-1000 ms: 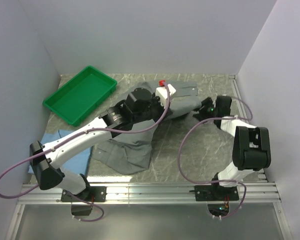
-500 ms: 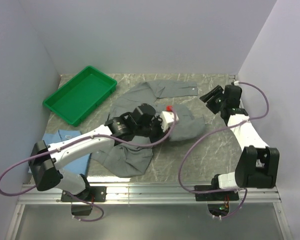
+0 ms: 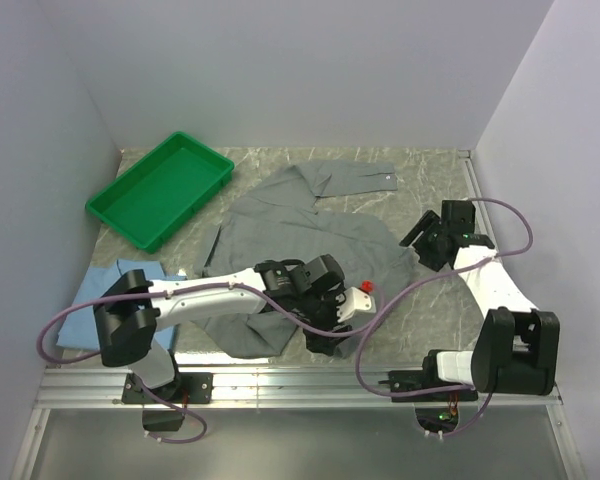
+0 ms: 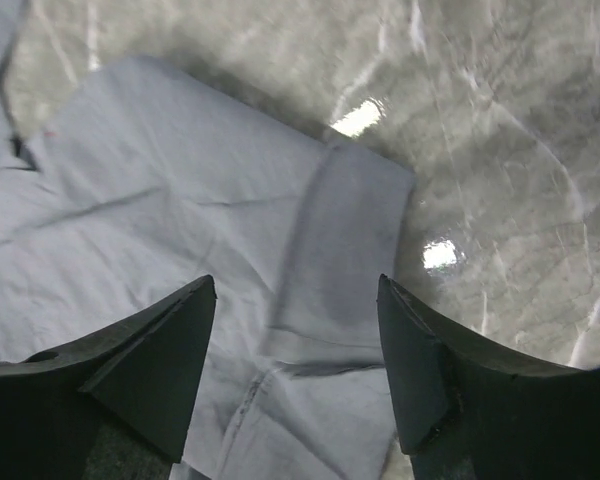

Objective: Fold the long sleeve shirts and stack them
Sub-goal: Flatten the shirt out

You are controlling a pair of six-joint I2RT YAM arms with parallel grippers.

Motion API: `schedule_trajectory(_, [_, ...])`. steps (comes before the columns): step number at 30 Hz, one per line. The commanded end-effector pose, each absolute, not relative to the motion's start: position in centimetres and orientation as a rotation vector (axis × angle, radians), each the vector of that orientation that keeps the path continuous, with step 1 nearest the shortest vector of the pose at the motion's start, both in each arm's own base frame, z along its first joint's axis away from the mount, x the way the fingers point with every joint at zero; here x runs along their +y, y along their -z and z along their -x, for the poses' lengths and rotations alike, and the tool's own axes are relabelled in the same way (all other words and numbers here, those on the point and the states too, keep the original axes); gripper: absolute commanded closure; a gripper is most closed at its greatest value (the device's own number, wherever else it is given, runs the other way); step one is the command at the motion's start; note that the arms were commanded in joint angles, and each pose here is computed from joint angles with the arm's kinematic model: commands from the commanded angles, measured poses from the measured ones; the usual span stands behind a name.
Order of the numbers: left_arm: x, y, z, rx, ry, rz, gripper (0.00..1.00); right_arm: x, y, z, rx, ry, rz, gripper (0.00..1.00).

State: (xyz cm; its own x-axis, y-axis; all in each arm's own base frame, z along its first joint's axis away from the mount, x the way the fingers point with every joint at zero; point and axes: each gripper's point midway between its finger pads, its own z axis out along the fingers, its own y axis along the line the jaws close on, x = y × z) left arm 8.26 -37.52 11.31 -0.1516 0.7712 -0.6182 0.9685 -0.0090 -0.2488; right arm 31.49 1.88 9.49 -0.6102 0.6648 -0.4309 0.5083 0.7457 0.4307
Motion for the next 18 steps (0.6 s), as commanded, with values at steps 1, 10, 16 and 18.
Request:
schedule_trajectory(1, [-37.2,-14.1,-8.5,1.881,0.921,-1.792,0.28,1.4,-8.5,-32.0,2.388,-0.326,-0.885,0.24])
schedule_trajectory(10, [-33.6,-16.5,-21.5,2.139,0.790,-1.078,0.21,-1.0,-6.2,-33.8,2.413,-0.344,-0.985,0.22])
schedule_trajectory(16, [-26.6,-15.4,-31.4,2.296,0.593,-0.511,0.12,0.5,-4.7,-34.5,2.463,-0.460,-0.973,0.22])
schedule_trajectory(18, [-24.0,-14.4,-33.5,2.341,0.559,-0.331,0.12,0.9,-4.1,-34.4,2.481,-0.499,-0.975,0.22])
